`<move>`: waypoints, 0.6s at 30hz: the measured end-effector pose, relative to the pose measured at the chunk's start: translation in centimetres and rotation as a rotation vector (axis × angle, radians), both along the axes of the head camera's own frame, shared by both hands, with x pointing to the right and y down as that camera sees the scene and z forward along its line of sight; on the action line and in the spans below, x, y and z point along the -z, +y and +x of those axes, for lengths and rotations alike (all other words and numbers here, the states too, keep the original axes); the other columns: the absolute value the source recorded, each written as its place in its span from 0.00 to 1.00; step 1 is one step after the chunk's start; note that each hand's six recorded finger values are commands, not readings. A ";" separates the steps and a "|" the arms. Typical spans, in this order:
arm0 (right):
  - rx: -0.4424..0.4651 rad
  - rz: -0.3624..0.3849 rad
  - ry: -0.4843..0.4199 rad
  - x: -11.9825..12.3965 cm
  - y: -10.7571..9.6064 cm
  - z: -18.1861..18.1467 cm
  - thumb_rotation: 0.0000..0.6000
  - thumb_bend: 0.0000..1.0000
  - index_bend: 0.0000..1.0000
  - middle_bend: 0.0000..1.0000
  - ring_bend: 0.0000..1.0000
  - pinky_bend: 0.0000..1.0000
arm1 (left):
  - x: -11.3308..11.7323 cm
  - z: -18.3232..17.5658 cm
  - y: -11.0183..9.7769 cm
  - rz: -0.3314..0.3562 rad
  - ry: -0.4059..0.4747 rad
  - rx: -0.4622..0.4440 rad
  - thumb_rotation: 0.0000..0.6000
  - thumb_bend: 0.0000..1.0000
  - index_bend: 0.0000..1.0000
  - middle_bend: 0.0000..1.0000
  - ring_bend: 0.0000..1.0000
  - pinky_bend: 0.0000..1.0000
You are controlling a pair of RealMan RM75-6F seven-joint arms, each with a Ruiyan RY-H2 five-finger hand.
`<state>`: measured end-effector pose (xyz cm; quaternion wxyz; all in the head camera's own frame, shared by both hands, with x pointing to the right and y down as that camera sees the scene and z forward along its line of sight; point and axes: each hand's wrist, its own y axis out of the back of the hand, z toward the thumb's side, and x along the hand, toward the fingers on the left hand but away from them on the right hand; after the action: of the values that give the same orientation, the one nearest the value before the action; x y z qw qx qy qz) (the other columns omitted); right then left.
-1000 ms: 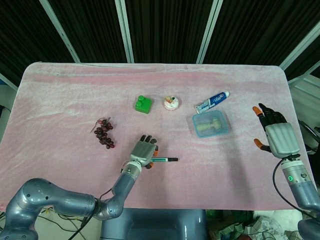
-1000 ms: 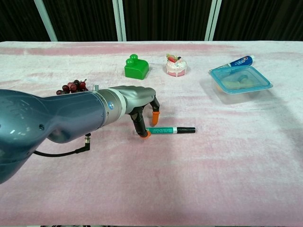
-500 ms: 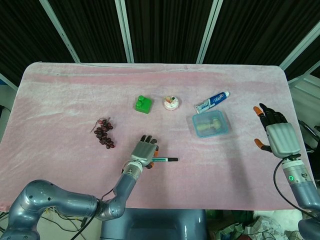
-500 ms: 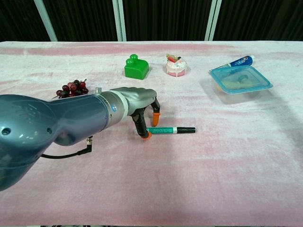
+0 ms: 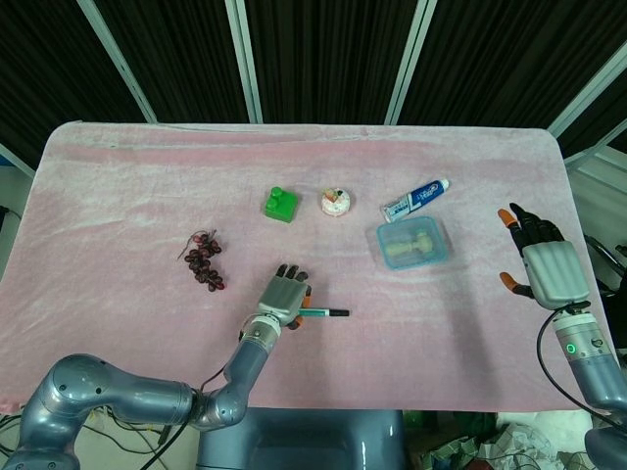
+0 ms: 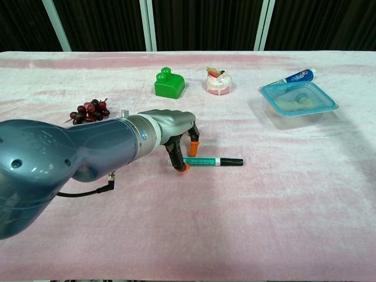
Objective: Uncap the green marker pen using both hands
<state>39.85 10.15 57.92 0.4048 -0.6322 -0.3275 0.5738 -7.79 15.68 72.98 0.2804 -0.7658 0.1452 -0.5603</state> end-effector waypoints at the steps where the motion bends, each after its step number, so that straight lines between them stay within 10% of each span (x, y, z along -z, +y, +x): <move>1: 0.000 0.000 0.000 0.0 0.0 0.0 1.00 0.14 0.06 0.02 0.10 0.18 | 0.0 0.0 0.0 0.000 0.000 0.000 1.00 0.35 0.50 0.17 0.00 0.00; 18: -0.003 -0.006 -0.007 -0.1 0.2 0.2 1.00 0.14 0.06 0.03 0.10 0.18 | -0.2 0.0 -0.2 0.019 0.011 0.027 1.00 0.42 0.61 0.24 0.01 0.00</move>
<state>40.01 10.30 58.03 0.4010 -0.6347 -0.3283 0.5732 -7.75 15.43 73.16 0.2792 -0.7642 0.1622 -0.5583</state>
